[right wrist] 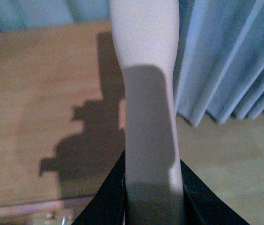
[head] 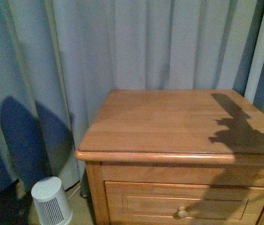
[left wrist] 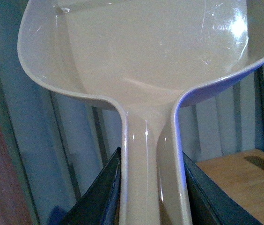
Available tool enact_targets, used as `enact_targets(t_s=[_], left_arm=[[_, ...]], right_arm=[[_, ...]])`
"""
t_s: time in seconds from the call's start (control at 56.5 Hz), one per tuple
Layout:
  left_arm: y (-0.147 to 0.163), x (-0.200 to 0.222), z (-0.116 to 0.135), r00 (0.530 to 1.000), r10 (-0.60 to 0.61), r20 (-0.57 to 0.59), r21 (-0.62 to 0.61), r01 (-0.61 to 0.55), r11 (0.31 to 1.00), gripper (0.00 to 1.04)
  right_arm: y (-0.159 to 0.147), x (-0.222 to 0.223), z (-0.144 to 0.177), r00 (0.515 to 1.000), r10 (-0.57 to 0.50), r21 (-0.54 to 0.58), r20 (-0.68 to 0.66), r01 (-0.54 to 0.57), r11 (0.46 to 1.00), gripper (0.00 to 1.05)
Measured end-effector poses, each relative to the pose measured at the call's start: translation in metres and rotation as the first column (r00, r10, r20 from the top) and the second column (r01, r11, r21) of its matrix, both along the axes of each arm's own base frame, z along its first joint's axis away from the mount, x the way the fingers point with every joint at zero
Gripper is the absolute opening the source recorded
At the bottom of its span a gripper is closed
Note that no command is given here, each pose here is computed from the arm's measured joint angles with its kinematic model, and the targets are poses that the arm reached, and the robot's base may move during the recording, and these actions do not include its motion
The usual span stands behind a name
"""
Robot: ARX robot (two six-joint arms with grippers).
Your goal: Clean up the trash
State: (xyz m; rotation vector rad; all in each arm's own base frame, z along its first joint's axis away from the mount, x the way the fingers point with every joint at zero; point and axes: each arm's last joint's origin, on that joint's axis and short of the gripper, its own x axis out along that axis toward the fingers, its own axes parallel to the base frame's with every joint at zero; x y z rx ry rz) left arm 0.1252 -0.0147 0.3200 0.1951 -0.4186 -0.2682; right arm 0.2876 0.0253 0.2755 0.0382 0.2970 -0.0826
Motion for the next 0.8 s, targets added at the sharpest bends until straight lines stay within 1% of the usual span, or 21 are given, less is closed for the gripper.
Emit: enact_targets(t_s=[0.124, 0.195, 0.283, 0.585, 0.797], left_arm=[[0.000, 0.000, 0.000, 1.000, 0.000, 0.000, 0.000, 0.000, 1.000, 0.29], [0.000, 0.000, 0.000, 1.000, 0.000, 0.000, 0.000, 0.000, 1.000, 0.29], [0.000, 0.000, 0.000, 1.000, 0.000, 0.000, 0.000, 0.000, 1.000, 0.29], [0.000, 0.000, 0.000, 1.000, 0.000, 0.000, 0.000, 0.000, 1.000, 0.29], [0.000, 0.000, 0.000, 1.000, 0.000, 0.000, 0.000, 0.000, 1.000, 0.29]], right_arm=[[-0.003, -0.037, 0.023, 0.987, 0.004, -0.049, 0.163, 0.005, 0.999, 0.20], [-0.010, -0.067, 0.030, 0.965, -0.019, -0.075, 0.260, 0.040, 0.996, 0.20], [-0.018, -0.092, 0.035, 0.943, -0.043, -0.085, 0.329, 0.075, 0.994, 0.20], [-0.024, -0.139, 0.034, 0.900, -0.075, -0.096, 0.430, 0.128, 0.987, 0.20], [-0.020, -0.161, 0.032, 0.872, -0.065, -0.108, 0.486, 0.133, 0.985, 0.20]])
